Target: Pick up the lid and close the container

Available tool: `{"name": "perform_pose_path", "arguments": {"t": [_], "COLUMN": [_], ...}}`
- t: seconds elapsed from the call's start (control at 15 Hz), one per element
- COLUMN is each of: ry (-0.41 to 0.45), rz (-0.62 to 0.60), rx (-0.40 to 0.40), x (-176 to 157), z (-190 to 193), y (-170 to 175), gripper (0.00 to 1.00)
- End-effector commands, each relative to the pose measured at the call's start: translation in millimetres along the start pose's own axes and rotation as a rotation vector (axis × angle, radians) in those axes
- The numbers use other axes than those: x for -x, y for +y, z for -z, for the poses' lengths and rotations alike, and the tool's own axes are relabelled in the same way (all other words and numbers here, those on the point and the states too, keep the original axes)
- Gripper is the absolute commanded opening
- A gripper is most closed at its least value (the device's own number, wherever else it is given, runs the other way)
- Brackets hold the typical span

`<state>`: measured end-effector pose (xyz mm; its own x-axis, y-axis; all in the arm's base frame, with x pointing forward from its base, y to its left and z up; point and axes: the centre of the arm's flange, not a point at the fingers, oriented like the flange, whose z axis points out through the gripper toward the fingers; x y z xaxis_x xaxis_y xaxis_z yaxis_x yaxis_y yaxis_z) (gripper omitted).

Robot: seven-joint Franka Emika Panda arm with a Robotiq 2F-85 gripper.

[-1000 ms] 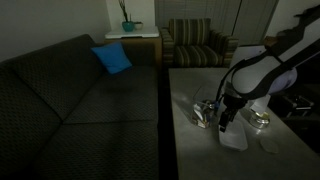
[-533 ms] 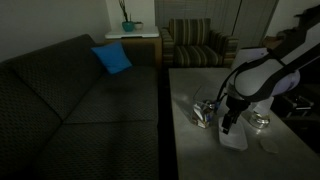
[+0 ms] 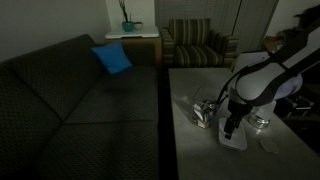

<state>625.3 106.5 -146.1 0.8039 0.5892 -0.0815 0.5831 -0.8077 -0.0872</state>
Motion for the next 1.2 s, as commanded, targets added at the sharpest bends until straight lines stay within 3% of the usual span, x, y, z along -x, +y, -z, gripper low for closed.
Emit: {"name": "perform_pose_path", "arguments": {"t": [0.0, 0.8, 0.87, 0.93, 1.13], "ry": [-0.007, 0.033, 0.033, 0.033, 0.036], "rz": [-0.023, -0.113, -0.114, -0.114, -0.121], "rx": [-0.021, -0.004, 0.0, 0.004, 0.013], "x": [-16, -17, -17, -17, -17], "z": [-37, -32, -32, -32, -29], "y": [13, 18, 19, 19, 23], "gripper": [1.0, 1.0, 0.93, 0.74, 0.53]}}
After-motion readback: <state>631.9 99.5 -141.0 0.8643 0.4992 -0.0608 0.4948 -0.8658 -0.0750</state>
